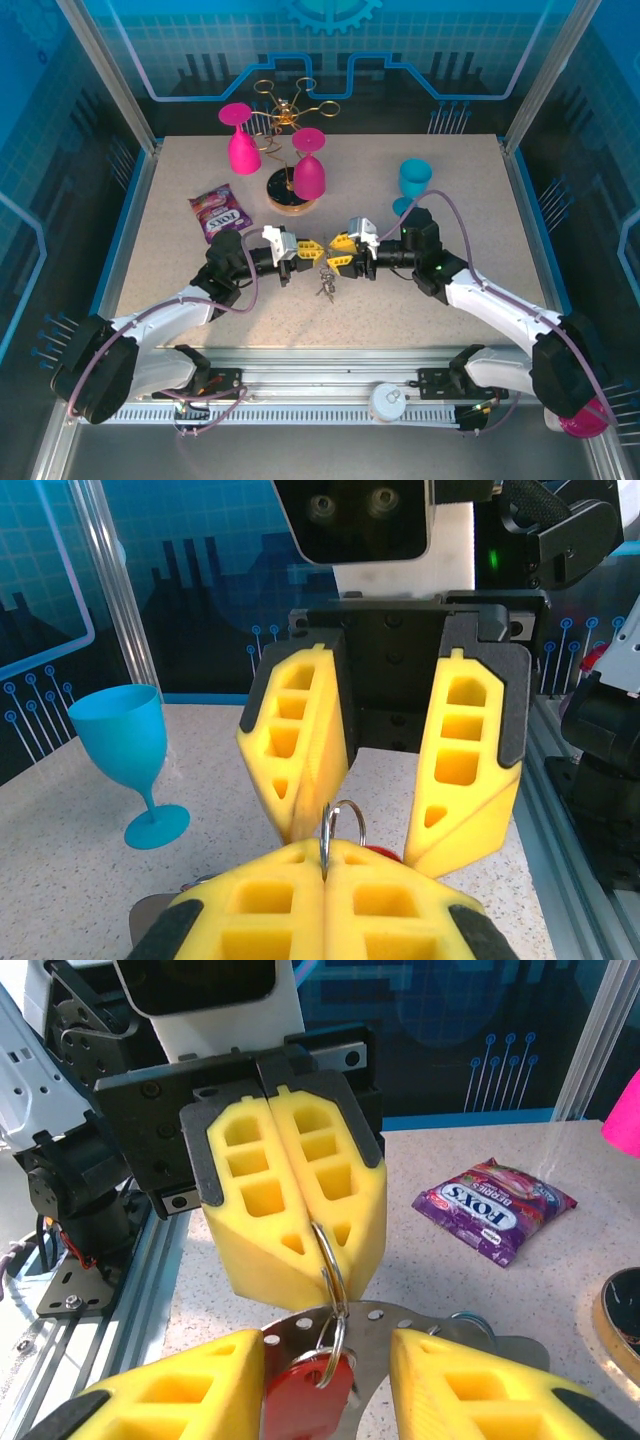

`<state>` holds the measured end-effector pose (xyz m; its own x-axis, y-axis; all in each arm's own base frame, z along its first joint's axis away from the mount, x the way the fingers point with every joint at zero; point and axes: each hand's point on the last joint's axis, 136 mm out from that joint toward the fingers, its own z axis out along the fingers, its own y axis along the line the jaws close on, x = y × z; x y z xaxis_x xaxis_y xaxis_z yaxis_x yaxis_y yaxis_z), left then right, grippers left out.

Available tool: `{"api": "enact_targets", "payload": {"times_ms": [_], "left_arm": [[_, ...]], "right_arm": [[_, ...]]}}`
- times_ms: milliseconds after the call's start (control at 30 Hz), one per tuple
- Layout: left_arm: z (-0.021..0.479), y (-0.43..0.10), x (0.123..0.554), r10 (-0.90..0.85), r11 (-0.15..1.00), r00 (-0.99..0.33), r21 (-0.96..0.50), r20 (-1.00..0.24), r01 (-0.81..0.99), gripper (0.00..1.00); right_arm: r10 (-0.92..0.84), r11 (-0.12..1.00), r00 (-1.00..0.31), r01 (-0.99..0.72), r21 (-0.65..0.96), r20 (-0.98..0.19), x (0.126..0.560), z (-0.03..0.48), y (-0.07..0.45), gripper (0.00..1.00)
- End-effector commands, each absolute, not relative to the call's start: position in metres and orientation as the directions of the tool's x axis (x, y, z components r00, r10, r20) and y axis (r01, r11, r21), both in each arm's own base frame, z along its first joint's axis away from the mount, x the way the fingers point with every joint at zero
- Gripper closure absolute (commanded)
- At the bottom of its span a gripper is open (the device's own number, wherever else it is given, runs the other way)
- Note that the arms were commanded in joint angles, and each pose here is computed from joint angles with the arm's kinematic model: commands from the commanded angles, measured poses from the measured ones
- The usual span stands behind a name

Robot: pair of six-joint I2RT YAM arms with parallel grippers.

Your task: Put the keys on the keyring

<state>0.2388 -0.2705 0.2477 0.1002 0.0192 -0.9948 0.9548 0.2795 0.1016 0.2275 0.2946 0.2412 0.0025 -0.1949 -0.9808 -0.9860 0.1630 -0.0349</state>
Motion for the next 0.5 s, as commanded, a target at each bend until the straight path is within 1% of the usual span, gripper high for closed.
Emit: {"api": "enact_targets", "payload": {"times_ms": [0,133,367,467], "left_arm": [[0.2668,-0.2742,0.2317,-0.015,0.24,0.177,0.168,-0.984,0.956,1.0],[0.2653,-0.275,0.2303,-0.012,0.228,0.173,0.166,-0.985,0.959,1.0],[0.2668,-0.2757,0.2275,-0.018,0.211,0.168,0.16,-0.986,0.964,1.0],[0.2664,-0.2763,0.2273,-0.018,0.205,0.164,0.157,-0.986,0.966,1.0]], "right_arm": [[-0.171,0.166,0.089,-0.979,-0.118,-0.981,0.2264,0.2545,0.2938,0.62],[-0.17,0.161,0.12,-0.976,-0.148,-0.978,0.2275,0.2568,0.295,0.65],[-0.162,0.137,0.118,-0.98,-0.141,-0.98,0.2296,0.2541,0.3005,0.75],[-0.15,0.117,0.123,-0.983,-0.141,-0.981,0.2269,0.2563,0.3025,0.78]]}}
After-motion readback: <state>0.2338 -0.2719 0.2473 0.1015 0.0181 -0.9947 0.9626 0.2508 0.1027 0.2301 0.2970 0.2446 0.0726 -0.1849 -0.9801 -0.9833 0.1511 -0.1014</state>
